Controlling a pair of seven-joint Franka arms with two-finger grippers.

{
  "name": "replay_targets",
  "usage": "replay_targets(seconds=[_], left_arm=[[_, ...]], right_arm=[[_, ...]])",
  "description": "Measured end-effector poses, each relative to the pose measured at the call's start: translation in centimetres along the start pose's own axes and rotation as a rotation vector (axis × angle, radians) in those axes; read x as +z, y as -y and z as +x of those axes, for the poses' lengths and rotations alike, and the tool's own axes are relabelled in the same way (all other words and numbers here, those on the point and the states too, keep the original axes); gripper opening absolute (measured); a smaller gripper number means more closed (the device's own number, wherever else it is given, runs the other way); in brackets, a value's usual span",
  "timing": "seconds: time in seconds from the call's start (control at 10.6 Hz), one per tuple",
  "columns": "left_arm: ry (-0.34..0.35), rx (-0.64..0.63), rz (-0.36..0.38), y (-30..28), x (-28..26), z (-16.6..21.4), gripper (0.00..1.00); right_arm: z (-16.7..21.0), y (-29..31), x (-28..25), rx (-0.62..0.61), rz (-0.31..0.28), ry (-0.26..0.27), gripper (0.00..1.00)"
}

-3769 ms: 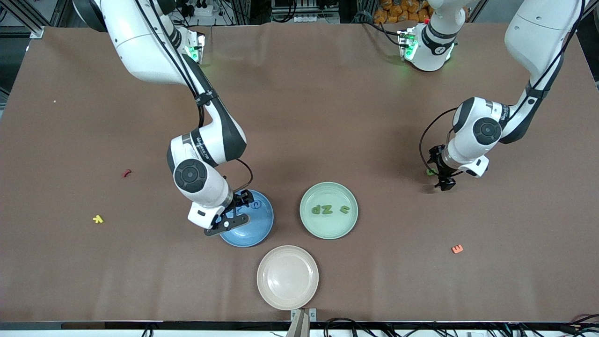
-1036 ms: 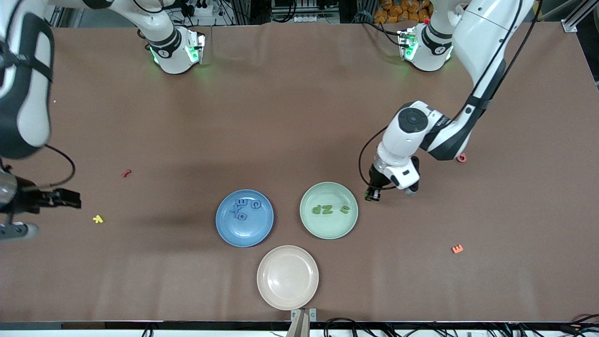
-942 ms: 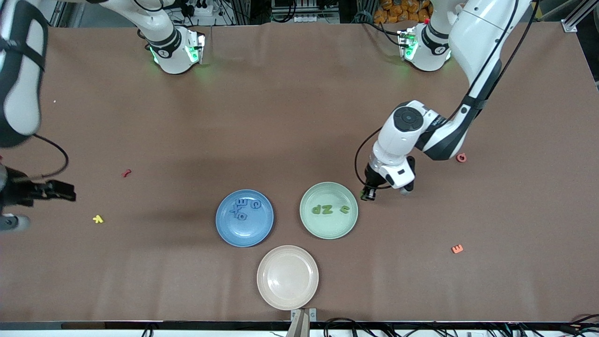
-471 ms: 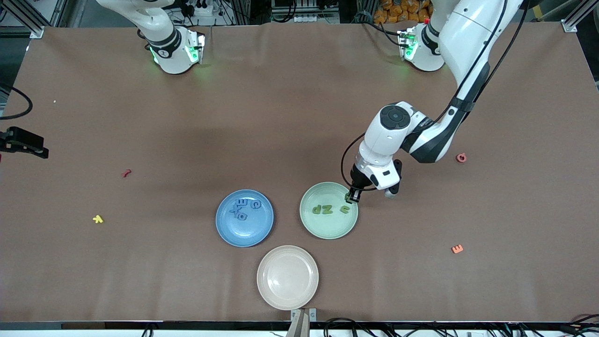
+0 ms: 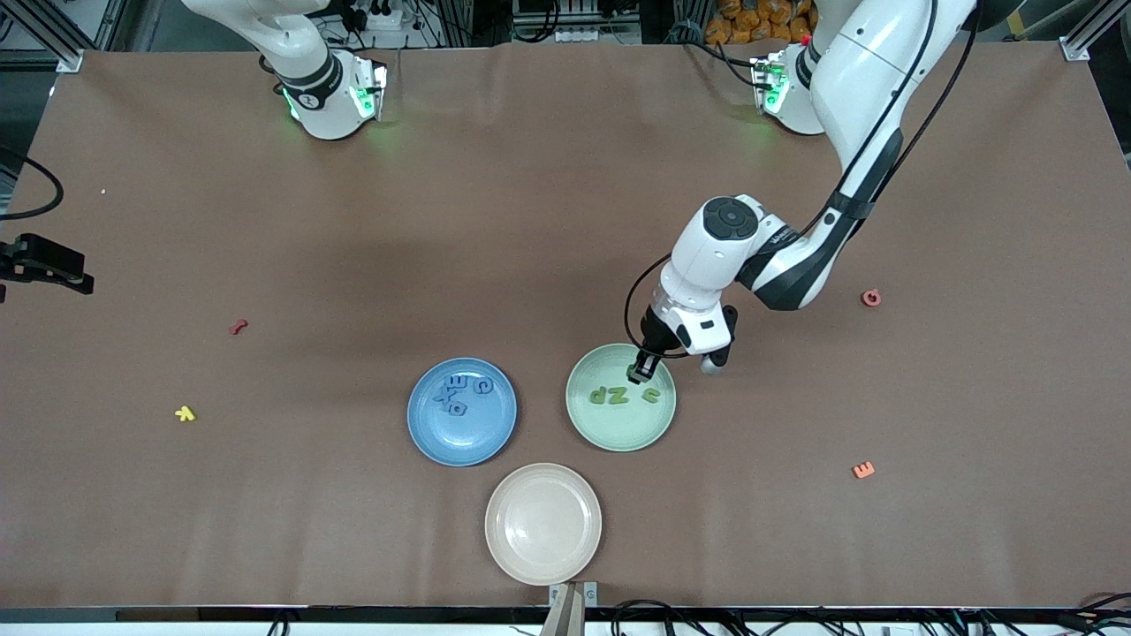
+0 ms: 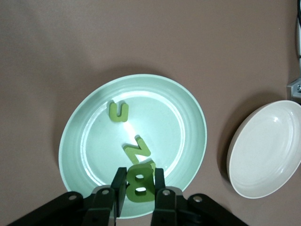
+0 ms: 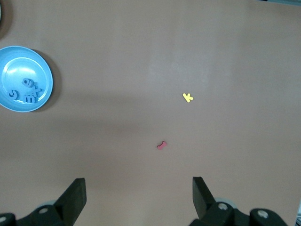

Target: Sort letters by color into matching plates

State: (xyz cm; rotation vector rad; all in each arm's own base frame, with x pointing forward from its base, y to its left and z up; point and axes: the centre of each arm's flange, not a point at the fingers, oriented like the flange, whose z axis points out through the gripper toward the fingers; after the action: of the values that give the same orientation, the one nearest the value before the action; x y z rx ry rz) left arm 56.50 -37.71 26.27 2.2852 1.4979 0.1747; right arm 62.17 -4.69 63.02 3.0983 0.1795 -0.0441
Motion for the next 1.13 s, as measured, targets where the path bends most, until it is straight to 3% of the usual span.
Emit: replay_targets(seconds=[0.19, 0.28, 0.75, 1.13], left_arm=[[-0.030, 0.085, -0.010, 0.0, 0.7, 0.2, 0.28], [-0.038, 0.113, -0.010, 0.2, 1.7, 0.5, 0.33], [-0.039, 0.119, -0.017, 0.1, 3.0, 1.5, 0.99], [-0.051, 0.112, -0.016, 0.0, 3.1, 2.3, 1.00]], right_arm=[[-1.1, -0.4, 1.3, 0.005, 0.004, -0.031, 1.00], [-2.0, -0.4, 1.8, 0.006, 0.010, -0.027, 1.00], [-3.3, -0.2, 3.0, 0.019, 0.019, -0.029, 1.00], [-2.9, 1.7, 4.8, 0.056, 0.022, -0.030, 1.00]])
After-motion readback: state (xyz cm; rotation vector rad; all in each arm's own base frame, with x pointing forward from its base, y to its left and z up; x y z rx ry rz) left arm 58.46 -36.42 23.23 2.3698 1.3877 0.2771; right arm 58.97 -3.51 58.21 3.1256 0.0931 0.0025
